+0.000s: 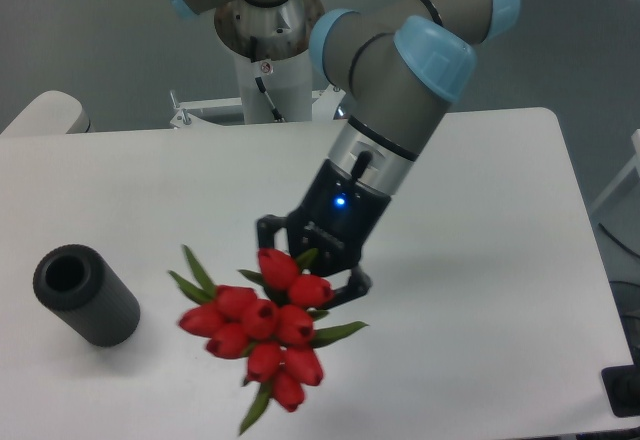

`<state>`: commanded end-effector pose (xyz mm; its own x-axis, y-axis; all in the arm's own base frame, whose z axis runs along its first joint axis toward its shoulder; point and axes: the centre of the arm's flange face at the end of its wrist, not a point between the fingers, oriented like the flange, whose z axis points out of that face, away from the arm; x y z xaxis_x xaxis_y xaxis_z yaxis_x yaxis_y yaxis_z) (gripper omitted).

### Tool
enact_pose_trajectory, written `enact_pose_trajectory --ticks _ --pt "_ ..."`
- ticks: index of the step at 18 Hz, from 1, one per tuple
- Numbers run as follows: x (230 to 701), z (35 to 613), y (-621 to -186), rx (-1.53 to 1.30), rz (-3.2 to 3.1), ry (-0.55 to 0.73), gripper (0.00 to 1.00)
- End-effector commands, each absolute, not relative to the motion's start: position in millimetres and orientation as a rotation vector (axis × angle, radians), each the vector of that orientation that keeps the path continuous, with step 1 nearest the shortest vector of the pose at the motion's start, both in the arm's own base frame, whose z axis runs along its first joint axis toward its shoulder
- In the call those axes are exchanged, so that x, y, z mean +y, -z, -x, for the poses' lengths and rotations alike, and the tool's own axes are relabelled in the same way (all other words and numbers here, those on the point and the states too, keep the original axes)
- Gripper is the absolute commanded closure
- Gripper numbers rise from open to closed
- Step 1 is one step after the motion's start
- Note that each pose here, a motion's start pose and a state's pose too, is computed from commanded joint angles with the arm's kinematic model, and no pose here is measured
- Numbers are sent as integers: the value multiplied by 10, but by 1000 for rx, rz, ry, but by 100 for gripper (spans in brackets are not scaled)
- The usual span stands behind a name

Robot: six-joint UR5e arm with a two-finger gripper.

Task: Pick up the flowers from the vase
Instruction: 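Carry the tulips away from the vase and hold them above the table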

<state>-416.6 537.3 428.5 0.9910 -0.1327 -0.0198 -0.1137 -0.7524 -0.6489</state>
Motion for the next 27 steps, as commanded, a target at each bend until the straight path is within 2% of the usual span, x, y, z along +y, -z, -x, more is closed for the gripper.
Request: enact_pose_trajectory --ticks 3,6,8,15,23,27 --pt "5271 4233 -4145 159 2615 -20 96" --pt "5223 4223 -4085 233 2692 16 96" --pt "5220 4276 -4066 235 2746 -16 97" --pt "5186 4416 -3684 310 2933 -6 98" --pt "5387 4520 -3629 390 3056 -40 100" --pt "5435 4587 -3471 547 3053 -39 100"
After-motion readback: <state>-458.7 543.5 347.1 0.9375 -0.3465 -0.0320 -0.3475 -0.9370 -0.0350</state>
